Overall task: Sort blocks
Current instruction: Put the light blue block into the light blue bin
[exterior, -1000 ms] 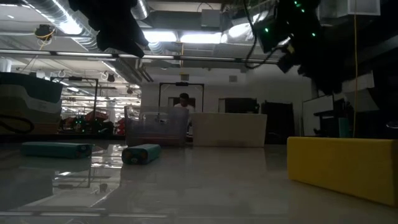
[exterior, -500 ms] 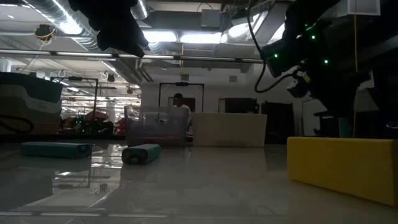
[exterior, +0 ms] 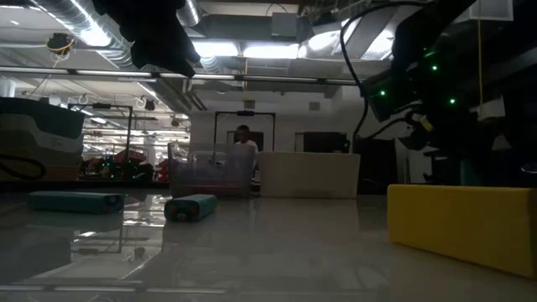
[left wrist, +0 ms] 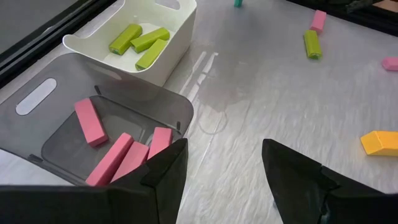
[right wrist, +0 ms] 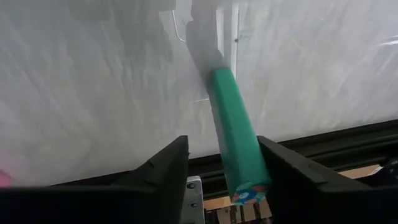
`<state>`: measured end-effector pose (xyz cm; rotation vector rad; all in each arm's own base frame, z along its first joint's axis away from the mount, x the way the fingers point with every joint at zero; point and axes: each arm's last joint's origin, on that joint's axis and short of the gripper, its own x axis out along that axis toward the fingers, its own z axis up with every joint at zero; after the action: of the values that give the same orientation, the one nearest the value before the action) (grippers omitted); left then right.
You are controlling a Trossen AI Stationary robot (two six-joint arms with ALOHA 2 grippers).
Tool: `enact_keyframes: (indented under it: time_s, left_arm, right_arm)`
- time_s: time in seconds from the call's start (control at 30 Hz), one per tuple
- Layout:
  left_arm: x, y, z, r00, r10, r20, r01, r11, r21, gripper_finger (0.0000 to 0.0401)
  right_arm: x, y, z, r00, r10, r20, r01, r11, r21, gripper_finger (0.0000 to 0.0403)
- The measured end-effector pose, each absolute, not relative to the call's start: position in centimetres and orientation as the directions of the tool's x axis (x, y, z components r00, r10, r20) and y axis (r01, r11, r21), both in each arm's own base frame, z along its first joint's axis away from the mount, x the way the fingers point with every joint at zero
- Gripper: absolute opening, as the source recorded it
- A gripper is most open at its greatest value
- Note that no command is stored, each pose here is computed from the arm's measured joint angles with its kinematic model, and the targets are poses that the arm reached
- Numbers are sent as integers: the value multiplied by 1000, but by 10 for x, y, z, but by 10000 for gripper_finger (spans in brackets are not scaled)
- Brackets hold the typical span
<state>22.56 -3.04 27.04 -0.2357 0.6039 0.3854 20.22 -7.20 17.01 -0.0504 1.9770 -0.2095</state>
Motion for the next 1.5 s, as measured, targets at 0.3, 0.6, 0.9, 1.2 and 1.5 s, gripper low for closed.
enact_keyframes:
  time_s: [0.3, 0.6, 0.9, 1.2, 1.5]
  left_arm:
    - [226, -30, 270, 756, 282, -591, -418, 902, -104, 194]
    - [223, -30, 275, 770, 279, -574, -441, 882, -164, 194]
    - [213, -28, 287, 804, 273, -529, -431, 880, -201, 194]
    - [225, -28, 289, 835, 304, -458, -421, 889, -178, 194]
    - [233, -20, 298, 861, 363, -356, -437, 886, -154, 194]
  right_arm:
    - [204, -70, 169, -373, -51, -926, 150, 982, -115, 55]
    - [231, -72, 190, -159, 89, -983, 307, 951, 36, 55]
    - [291, -83, 245, 392, 204, -897, 312, 888, 338, 64]
    - [342, -71, 300, 808, 142, -572, 87, 931, 353, 69]
    - [358, -30, 315, 888, 163, -431, -36, 957, 288, 69]
